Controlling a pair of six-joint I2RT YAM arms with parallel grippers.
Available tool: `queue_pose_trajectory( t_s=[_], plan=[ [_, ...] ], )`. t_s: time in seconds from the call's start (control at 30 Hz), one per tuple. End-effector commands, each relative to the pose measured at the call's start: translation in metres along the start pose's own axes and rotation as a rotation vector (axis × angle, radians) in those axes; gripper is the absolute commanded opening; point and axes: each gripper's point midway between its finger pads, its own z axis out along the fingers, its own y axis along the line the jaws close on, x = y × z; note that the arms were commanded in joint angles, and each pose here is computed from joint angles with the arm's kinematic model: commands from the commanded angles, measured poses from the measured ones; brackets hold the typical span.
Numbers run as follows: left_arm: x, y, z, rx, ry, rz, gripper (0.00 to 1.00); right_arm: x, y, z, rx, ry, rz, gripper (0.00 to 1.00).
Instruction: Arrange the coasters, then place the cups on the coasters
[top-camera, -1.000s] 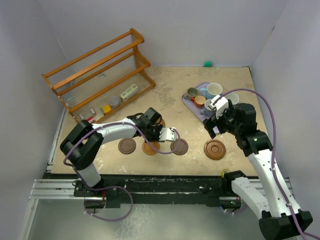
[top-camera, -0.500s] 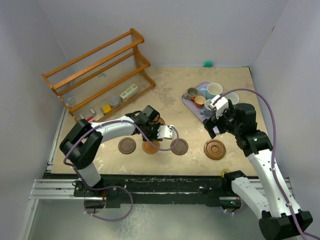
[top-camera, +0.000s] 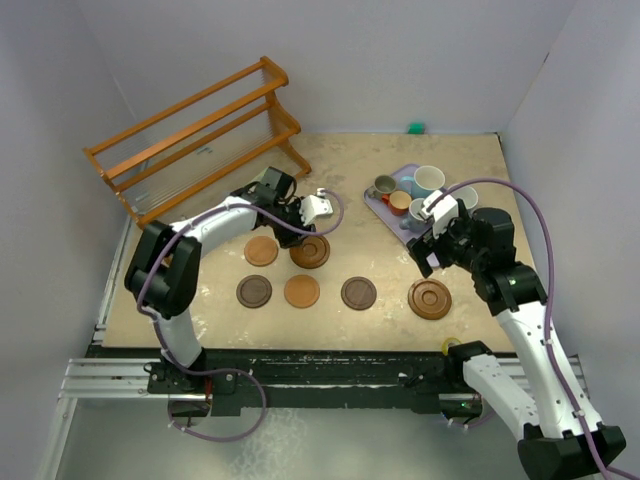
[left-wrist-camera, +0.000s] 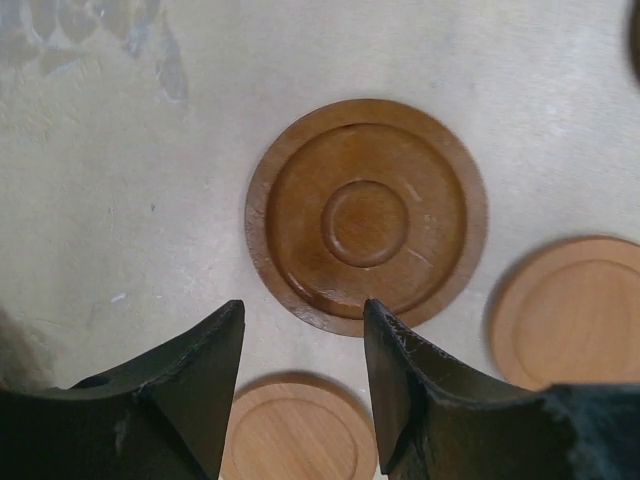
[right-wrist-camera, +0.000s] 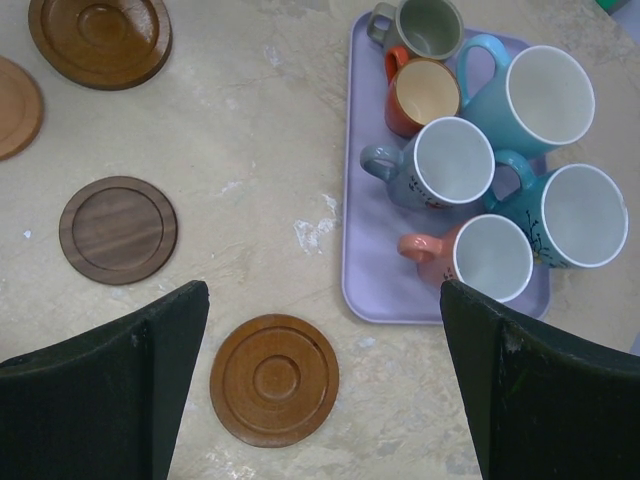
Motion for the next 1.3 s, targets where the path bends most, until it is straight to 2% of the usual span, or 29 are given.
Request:
queue_pose_trajectory(
  t_s=[0.0,0.27,0.47,0.7,0.9,1.27],
  plan=[
    [0.007,0.011,0.009,0.043,0.036,-0.129,0.49,-0.004,-0.004,-0.001,0.015,-0.019,-0.02,1.0],
    [0.023,0.017,0.027,0.05,0.111,-0.22,0.49,-0.004,-0.003,-0.001,0.011,-0.021,-0.02,1.0],
    [0.028,0.006,0.033,0.09,0.134,-0.316,0.49,-0.004,-0.003,-0.001,0.01,-0.021,-0.022,1.0],
    [0.029,-0.012,0.051,0.125,0.14,-0.427,0.36,-0.004,-0.004,-0.001,0.014,-0.019,-0.022,1.0],
    [0.019,-0.026,0.08,0.085,0.153,-0.406,0.27,-0.005,-0.004,-0.002,0.02,-0.023,-0.023,1.0],
    [-0.035,-0.029,0.138,0.065,0.074,-0.428,0.13,-0.007,0.0,-0.008,-0.008,-0.016,-0.04,1.0]
  ],
)
